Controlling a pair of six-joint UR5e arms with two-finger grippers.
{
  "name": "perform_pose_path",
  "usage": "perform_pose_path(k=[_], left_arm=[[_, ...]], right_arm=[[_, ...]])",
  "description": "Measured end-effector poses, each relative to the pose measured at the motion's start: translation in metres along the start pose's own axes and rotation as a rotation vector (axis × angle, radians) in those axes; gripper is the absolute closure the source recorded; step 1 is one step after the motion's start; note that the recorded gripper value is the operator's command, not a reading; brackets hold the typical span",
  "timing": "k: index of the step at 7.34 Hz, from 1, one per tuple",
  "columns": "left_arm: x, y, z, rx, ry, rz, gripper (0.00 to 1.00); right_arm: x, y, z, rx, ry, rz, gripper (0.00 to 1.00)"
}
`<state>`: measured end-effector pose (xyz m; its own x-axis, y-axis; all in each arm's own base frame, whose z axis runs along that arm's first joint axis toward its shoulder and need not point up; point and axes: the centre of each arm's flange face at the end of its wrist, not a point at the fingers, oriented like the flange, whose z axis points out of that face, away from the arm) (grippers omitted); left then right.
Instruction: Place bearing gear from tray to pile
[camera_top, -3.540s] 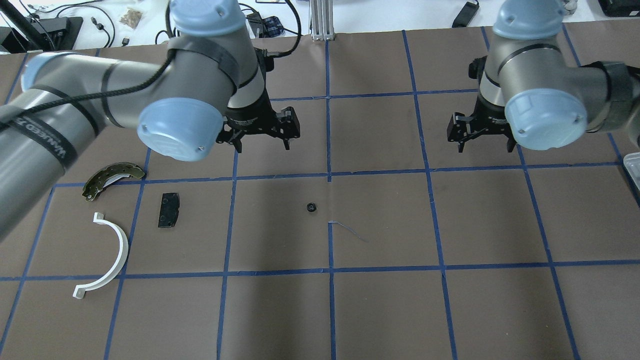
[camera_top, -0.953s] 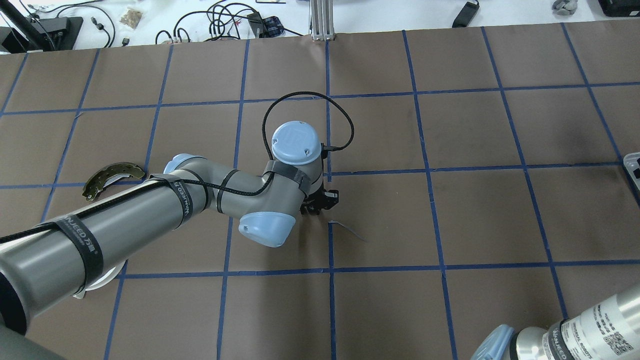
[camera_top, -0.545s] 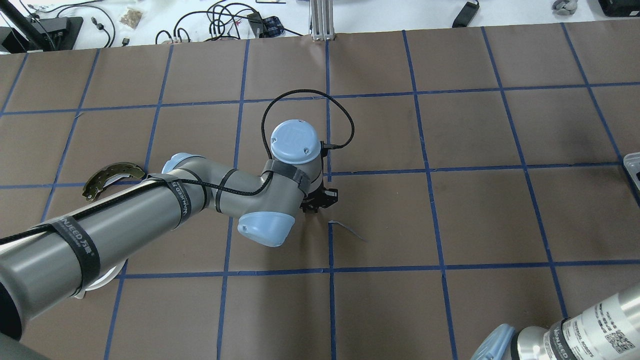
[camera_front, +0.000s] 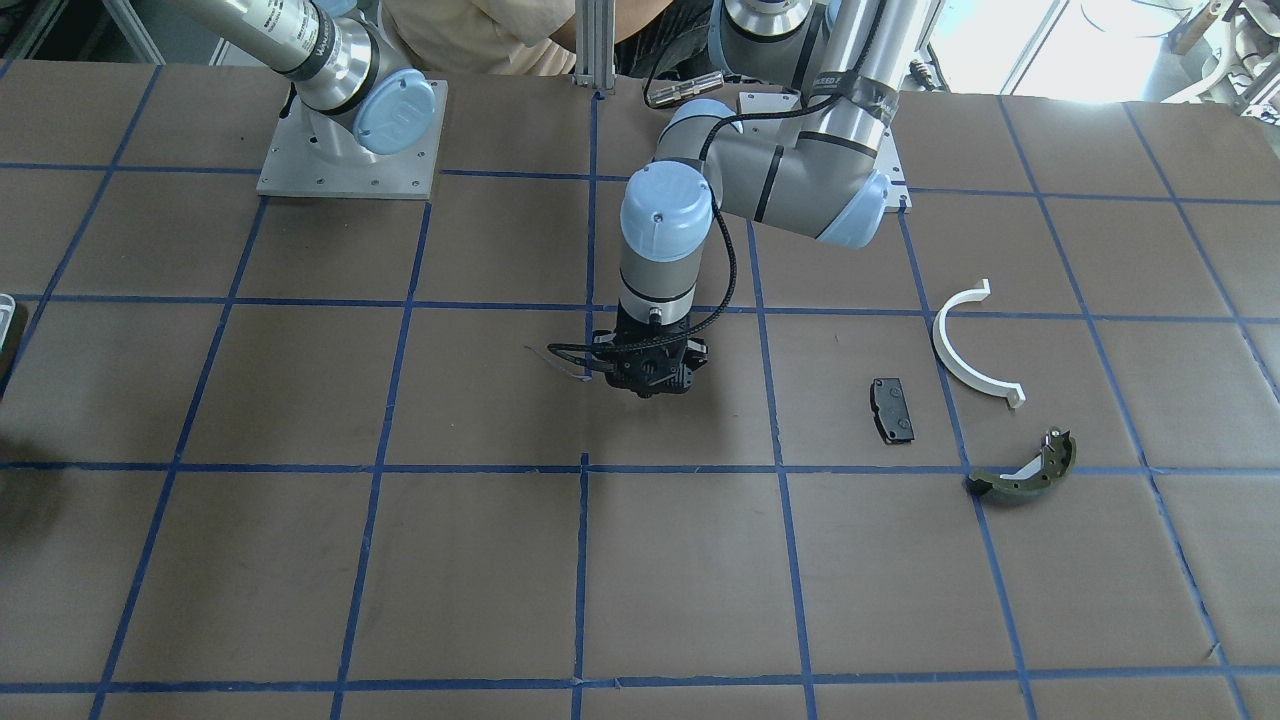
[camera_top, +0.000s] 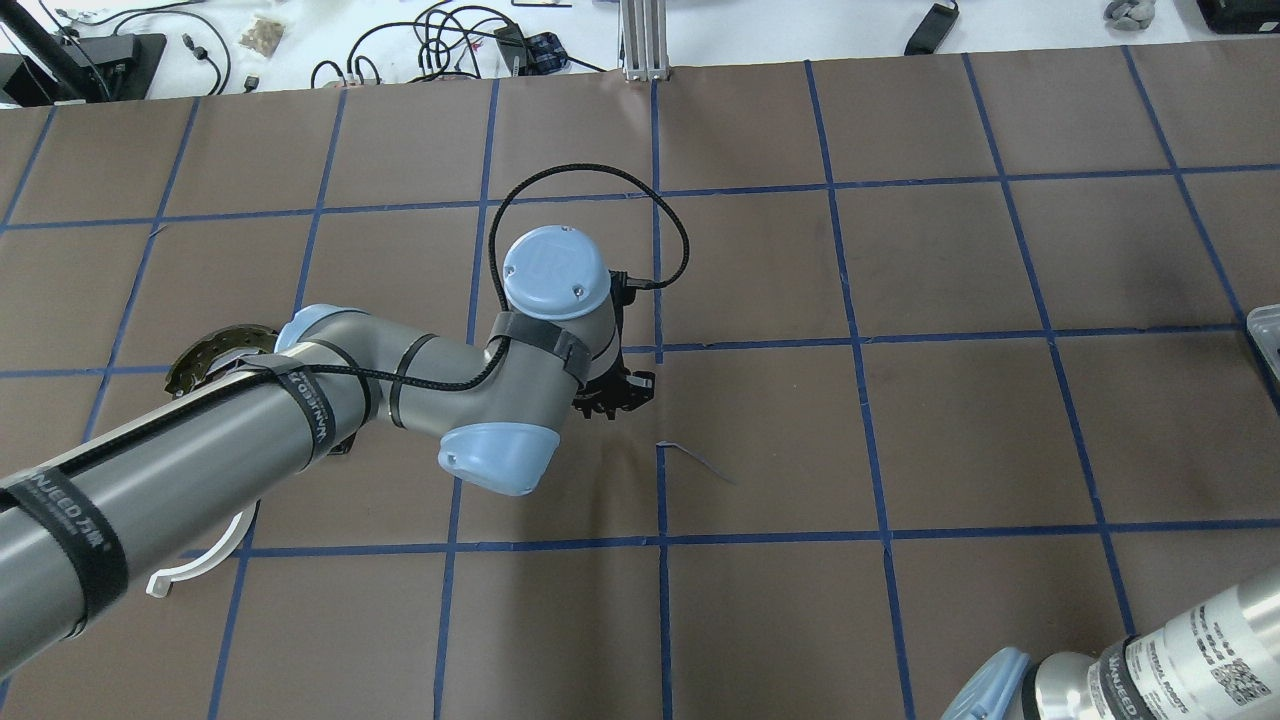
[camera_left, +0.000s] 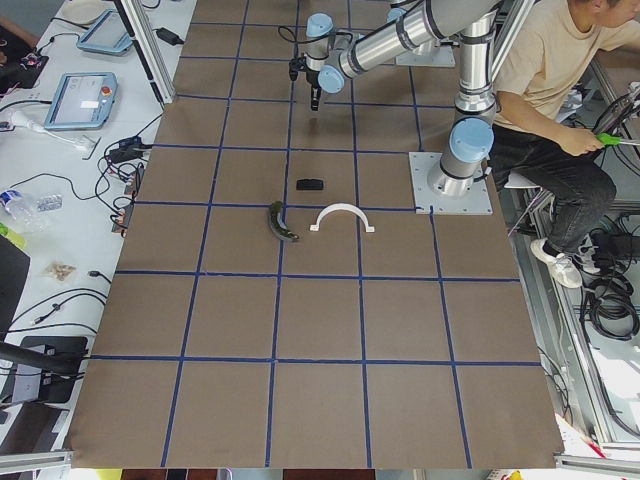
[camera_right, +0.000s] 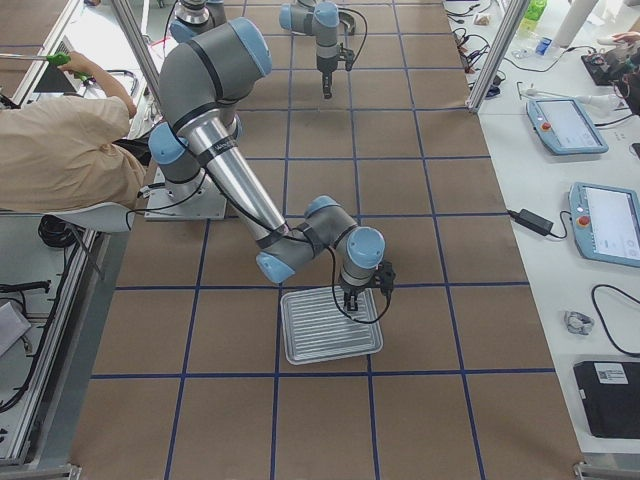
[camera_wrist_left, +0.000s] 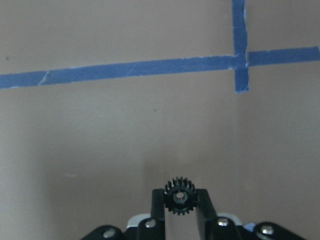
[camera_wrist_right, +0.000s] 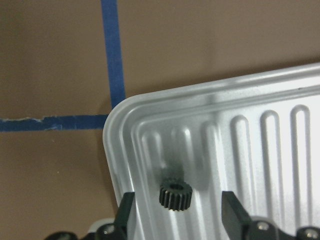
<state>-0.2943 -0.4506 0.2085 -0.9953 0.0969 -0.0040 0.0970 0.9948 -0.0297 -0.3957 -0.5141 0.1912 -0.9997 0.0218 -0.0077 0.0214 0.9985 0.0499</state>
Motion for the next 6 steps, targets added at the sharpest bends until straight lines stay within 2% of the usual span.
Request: perform_pose_path(k=[3, 4, 6], left_arm=[[-0.078, 0.022, -0.023, -0.03, -0.014, -0.002, 1.0], [-0.11, 0.03, -0.03, -0.048, -0.02, 0.016, 1.0], [-0.184, 0.049, -0.034, -0.068, -0.02, 0.03, 1.0]], right_arm=[[0.001, 0.001, 0.003, -0.002, -0.004, 0.005, 0.48], [0.001, 0.001, 0.004, -0.002, -0.006, 0.006, 0.61], [0.002, 0.001, 0.004, -0.002, -0.008, 0.006, 0.72]])
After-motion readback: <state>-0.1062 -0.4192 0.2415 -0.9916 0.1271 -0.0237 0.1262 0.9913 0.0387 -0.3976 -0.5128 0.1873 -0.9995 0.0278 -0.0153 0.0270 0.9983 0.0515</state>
